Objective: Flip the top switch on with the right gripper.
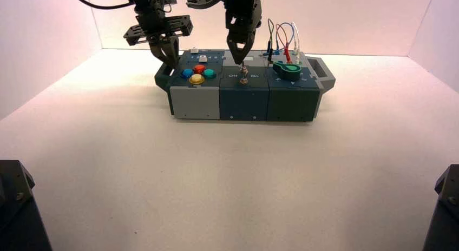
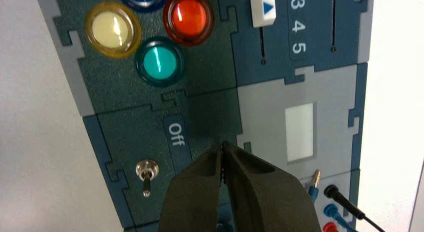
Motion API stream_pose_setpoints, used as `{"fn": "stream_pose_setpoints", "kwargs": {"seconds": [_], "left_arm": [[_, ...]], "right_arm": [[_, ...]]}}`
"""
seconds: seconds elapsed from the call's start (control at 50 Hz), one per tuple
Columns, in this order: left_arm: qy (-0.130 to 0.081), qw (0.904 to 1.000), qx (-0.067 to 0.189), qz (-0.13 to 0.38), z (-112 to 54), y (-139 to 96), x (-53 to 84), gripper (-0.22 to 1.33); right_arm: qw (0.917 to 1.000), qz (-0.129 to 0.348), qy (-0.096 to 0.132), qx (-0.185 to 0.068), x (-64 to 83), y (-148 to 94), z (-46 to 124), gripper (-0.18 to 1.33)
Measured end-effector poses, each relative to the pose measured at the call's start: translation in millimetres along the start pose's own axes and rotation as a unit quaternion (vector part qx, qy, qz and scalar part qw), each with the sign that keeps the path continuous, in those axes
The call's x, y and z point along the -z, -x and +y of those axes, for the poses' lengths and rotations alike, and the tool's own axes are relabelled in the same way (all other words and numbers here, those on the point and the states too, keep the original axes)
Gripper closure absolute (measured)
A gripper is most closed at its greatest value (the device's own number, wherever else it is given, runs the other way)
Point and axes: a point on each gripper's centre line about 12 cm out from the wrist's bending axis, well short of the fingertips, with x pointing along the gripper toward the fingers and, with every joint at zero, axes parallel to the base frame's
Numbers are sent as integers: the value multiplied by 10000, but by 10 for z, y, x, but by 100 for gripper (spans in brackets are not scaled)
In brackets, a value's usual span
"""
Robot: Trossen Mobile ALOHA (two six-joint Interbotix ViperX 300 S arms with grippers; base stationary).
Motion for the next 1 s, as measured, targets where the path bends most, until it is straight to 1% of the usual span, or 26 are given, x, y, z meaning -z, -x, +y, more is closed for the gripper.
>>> {"fn": "stream_pose_setpoints", "kwargs": {"seconds": [0.14,0.54,0.62,0.72,0.82,0.92,1.0], "left_arm": [[1,10000,-2,0,1,-3,4,128],[3,10000,-3,7,3,-5,9,128],[10,10000,-1,23,2,-5,13,128],[5,10000,5,8,-4,19,7,128],[-4,10000,15,-7,-14,55,1,128],[-8,10000,34,47,-22,100,-1,128],[-26,10000,46,56,-33,131,-19,127]], "right_arm": [[9999,102,-4,-48,34,6,-8,129],[9999,92,-27,-60,27,13,-9,128],[9999,56,-89,-94,29,32,-11,129],[9996,-12,-221,-156,42,87,-18,129],[9993,-28,-306,-192,76,128,-31,129],[9986,-160,-472,-198,110,224,-66,129],[9982,-219,-508,-219,112,273,-40,129]]}}
